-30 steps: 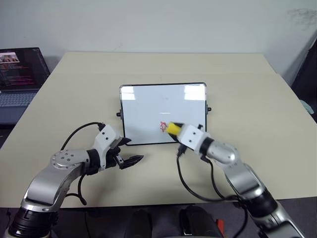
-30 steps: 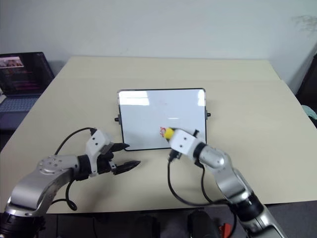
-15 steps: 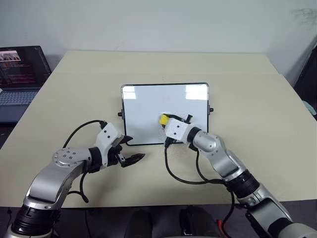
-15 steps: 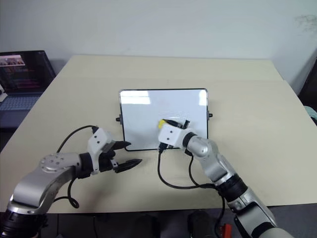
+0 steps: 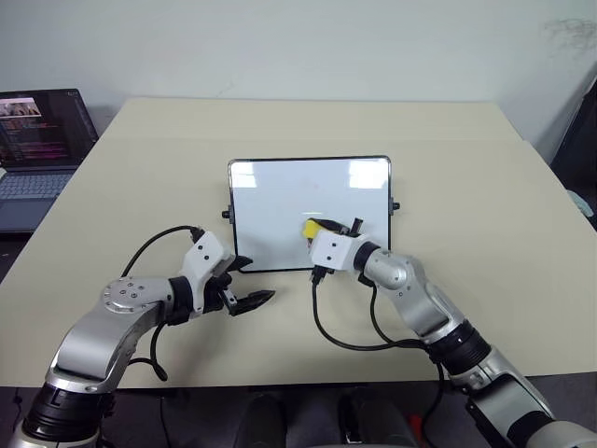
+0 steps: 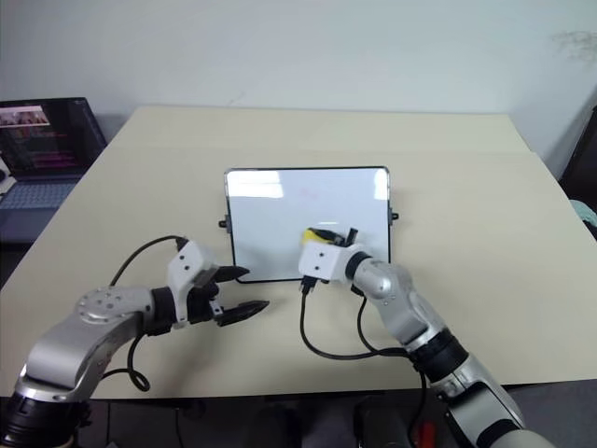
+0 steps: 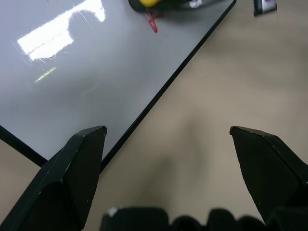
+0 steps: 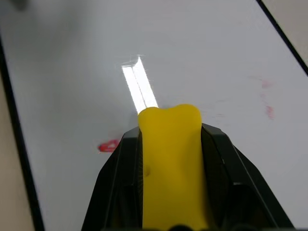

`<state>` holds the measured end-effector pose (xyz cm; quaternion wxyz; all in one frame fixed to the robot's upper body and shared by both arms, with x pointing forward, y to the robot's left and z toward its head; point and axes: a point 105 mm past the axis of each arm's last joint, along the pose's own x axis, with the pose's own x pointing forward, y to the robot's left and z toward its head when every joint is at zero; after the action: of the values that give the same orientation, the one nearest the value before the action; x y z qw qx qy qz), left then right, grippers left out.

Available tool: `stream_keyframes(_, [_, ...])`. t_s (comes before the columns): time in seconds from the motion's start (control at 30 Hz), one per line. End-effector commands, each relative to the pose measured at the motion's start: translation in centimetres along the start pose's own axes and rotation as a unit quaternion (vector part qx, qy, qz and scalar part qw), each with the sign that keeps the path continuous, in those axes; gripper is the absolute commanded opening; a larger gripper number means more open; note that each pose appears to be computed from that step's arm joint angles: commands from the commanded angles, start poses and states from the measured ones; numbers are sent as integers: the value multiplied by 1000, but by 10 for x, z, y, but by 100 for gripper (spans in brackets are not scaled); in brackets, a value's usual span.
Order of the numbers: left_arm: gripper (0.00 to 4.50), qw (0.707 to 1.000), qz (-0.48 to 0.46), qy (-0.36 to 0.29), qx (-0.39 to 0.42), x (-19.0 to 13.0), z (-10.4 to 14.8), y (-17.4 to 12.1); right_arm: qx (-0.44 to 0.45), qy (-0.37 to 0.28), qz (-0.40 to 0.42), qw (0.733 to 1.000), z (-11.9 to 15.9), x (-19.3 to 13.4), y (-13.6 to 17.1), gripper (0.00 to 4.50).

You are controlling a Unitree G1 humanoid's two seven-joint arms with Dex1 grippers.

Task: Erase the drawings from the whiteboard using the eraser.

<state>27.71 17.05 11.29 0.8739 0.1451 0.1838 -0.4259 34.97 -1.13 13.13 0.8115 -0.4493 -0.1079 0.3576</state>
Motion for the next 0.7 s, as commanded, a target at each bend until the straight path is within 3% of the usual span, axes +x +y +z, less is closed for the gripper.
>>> stream_keyframes(0.03, [450, 1000, -5, -8, 11, 1, 5, -4, 4, 25, 20, 999, -11, -5, 7, 130])
stream_keyframes(0.23, [450, 1000, -6, -8, 9, 1, 4, -5, 3, 45, 112, 993, -20, -13, 40, 130])
stream_keyframes(0.47, [450, 1000, -6, -8, 7, 1, 4, -5, 3, 36, -30, 999, -14, -5, -13, 130])
stream_keyframes(0.7, [450, 1000, -8, -8, 5, 1, 2, -7, -1, 47, -22, 999, -21, -7, -10, 130])
